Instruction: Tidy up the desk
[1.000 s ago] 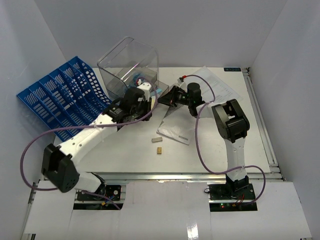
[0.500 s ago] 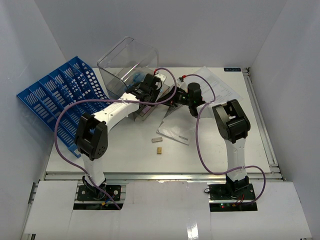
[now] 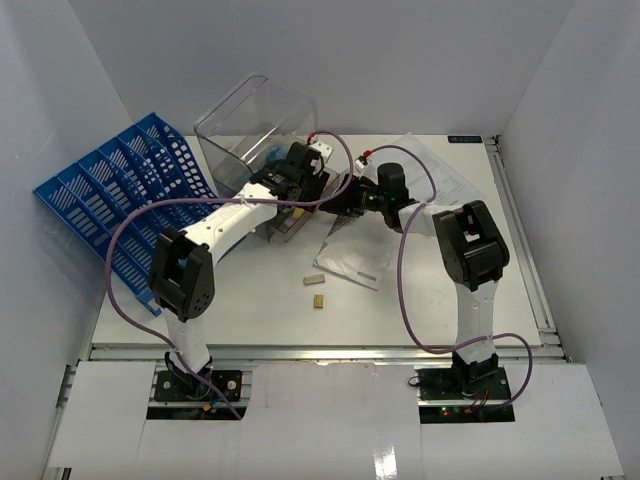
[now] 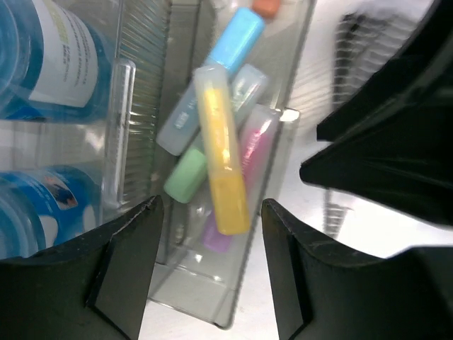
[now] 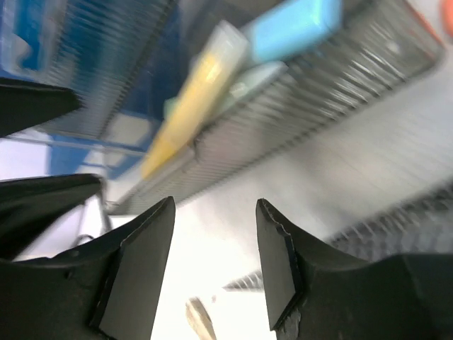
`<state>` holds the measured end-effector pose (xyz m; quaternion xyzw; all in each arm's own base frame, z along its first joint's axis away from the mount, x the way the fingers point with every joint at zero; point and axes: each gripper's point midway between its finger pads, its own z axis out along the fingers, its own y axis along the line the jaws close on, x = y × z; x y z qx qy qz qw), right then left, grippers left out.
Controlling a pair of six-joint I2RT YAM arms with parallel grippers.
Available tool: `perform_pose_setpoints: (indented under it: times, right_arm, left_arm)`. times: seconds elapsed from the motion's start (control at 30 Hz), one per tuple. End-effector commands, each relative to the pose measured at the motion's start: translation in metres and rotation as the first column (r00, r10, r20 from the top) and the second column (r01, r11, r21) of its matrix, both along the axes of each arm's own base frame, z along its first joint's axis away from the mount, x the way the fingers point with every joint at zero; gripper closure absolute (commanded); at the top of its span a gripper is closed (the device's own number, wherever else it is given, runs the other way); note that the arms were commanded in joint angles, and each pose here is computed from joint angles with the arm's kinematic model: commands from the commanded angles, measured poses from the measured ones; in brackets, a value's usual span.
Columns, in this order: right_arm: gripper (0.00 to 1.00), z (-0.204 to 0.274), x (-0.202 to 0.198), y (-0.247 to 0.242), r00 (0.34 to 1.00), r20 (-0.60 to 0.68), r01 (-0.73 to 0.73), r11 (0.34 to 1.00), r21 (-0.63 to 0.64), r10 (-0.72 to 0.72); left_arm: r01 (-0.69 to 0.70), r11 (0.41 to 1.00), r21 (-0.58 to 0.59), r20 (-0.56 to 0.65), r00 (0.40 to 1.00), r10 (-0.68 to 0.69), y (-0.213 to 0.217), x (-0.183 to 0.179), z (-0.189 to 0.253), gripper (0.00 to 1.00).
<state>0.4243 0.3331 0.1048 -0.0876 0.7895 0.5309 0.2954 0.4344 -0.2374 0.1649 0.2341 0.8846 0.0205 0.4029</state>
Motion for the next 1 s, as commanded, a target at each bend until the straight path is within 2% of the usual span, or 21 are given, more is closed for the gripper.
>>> perform_pose_setpoints:
  times: [0.0,0.1,0.17,0.23,0.27,0.3,0.37,0.53,0.63,0.8,0.83,0.97]
  right_arm:
    - [0.43,0.020,0.020,-0.037,0.977,0.213,0.033,0.978,-0.207,0.012]
    - [0.39,0.024,0.038,-0.056,0.957,0.291,0.095,0.934,-0.345,0.010]
    - [0.36,0.030,0.048,-0.064,0.931,0.365,0.125,0.912,-0.391,0.029]
    - [0.33,0.036,0.055,-0.066,0.887,0.451,0.116,0.893,-0.436,0.105]
    - [0.27,0.040,0.061,-0.066,0.862,0.485,0.110,0.882,-0.458,0.145]
    - [0.19,0.047,0.069,-0.066,0.839,0.514,0.109,0.872,-0.478,0.177]
    - [0.09,0.049,0.091,-0.069,0.796,0.556,0.134,0.828,-0.545,0.237]
    - [0.12,0.047,0.147,-0.088,0.871,0.489,0.284,0.771,-0.570,0.042]
    - [0.14,0.035,0.164,-0.090,0.895,0.430,0.365,0.751,-0.551,-0.119]
    - [0.18,0.030,0.181,-0.102,0.861,0.391,0.496,0.705,-0.507,-0.325]
    - [0.20,0.028,0.184,-0.108,0.847,0.384,0.527,0.679,-0.511,-0.369]
    - [0.21,0.015,0.180,-0.104,0.820,0.315,0.572,0.657,-0.492,-0.478]
  left_arm:
    - [0.041,0.969,-0.245,0.086,0.996,-0.021,-0.004,-0.038,0.082,0.32]
    - [0.080,0.925,-0.372,0.126,0.991,-0.035,-0.002,-0.068,0.102,0.32]
    - [0.101,0.893,-0.440,0.145,0.989,-0.040,0.007,-0.095,0.109,0.31]
    - [0.103,0.866,-0.489,0.153,0.988,-0.031,0.020,-0.122,0.109,0.28]
    - [0.108,0.857,-0.504,0.164,0.986,-0.028,0.027,-0.133,0.112,0.26]
    - [0.114,0.847,-0.519,0.179,0.984,-0.023,0.036,-0.147,0.116,0.19]
    - [0.076,0.844,-0.530,0.153,0.988,0.008,0.050,-0.164,0.101,0.03]
    - [-0.007,0.819,-0.573,0.147,0.983,0.111,0.090,-0.205,0.092,0.02]
    - [-0.025,0.774,-0.633,0.150,0.977,0.154,0.105,-0.227,0.093,0.02]
    - [-0.031,0.714,-0.699,0.163,0.966,0.202,0.118,-0.245,0.105,0.02]
    - [-0.029,0.705,-0.708,0.169,0.963,0.209,0.120,-0.247,0.108,0.02]
    - [-0.050,0.675,-0.736,0.158,0.957,0.243,0.126,-0.252,0.109,0.02]
